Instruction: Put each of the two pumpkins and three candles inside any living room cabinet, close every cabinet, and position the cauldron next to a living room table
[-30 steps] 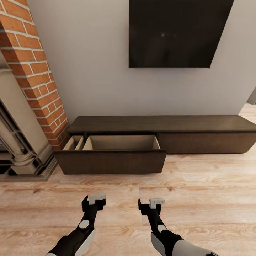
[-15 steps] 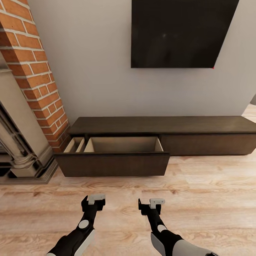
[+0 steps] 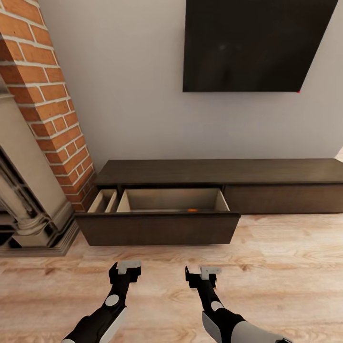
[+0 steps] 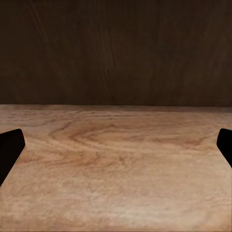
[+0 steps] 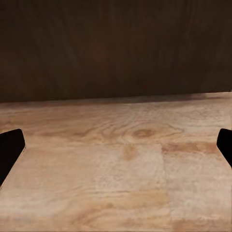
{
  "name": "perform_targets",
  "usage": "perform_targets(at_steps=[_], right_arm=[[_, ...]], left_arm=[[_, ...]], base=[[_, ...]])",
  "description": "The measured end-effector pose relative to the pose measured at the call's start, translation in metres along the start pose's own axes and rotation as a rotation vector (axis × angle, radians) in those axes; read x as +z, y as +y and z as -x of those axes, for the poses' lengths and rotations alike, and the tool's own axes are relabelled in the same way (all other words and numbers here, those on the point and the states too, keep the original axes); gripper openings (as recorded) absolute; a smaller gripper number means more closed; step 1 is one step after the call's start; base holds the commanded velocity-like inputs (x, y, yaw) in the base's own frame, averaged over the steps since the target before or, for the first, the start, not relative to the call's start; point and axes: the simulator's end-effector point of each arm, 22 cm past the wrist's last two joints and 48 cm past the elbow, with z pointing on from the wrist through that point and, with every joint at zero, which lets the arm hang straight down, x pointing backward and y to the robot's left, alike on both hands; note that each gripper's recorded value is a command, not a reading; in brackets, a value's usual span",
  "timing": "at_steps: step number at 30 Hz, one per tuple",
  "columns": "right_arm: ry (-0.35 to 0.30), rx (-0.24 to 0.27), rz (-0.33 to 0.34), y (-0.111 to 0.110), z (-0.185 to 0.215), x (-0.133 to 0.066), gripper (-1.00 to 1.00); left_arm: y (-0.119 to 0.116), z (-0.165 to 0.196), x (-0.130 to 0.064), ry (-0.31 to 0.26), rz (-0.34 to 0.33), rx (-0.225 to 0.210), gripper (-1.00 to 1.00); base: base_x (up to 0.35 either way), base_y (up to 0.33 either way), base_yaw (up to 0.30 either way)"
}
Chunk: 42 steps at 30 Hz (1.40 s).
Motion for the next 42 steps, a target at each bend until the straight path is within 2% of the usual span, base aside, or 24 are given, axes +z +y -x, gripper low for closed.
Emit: perform_targets(at_steps=[17, 35, 42], right_arm=[[0.0, 0.003, -0.003, -0.001, 0.0, 0.0, 1.0], [0.001, 0.006, -0.006, -0.002, 0.0, 0.0, 1.0], [-0.003, 0.007, -0.006, -0.004, -0.014, 0.005, 1.0]], left_arm=[[-0.001, 0.0, 0.0, 0.0, -0.003, 0.002, 1.0], [-0.002, 0.0, 0.0, -0.004, -0.005, 0.007, 1.0], [-0.002, -0.015, 0.004, -0.003, -0.004, 0.006, 1.0]], base=[[0.288, 0.045, 0.0], [0.021, 0.0, 0.0], [0.0, 0.0, 0.0]])
